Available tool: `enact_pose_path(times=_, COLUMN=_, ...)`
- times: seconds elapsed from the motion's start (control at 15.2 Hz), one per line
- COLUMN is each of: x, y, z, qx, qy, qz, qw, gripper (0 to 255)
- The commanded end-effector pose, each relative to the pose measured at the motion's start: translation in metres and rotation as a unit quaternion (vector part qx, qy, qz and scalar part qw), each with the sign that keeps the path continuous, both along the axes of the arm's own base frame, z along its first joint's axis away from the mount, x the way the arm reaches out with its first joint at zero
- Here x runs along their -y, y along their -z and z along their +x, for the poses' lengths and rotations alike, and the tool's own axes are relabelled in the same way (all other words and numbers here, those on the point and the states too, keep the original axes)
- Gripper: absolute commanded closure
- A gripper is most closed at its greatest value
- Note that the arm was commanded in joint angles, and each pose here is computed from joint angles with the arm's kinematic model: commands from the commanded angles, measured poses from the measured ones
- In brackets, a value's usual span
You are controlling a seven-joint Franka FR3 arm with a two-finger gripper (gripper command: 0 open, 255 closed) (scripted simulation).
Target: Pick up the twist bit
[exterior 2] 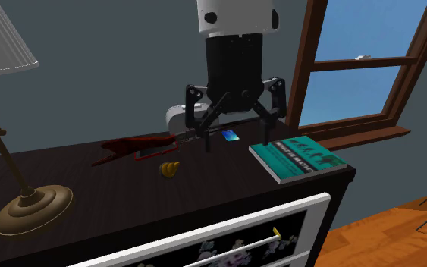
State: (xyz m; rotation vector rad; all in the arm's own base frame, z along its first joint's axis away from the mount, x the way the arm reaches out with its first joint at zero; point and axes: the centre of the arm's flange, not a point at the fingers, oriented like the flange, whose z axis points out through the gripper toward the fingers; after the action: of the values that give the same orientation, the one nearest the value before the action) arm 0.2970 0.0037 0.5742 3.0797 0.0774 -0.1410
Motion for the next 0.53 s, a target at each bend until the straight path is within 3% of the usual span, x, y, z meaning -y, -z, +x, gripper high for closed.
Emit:
enact_pose_path(times=0.0, x=0.0, y=0.0, z=0.0, qx=0.0, qy=0.0, qz=0.0, qw=1.0, gripper=0)
enact_pose_path(times=0.46, x=-0.054, y=0.038, z=0.087, qx=-0.053, qy=-0.002, qz=-0.018, qw=0.9984, gripper=0)
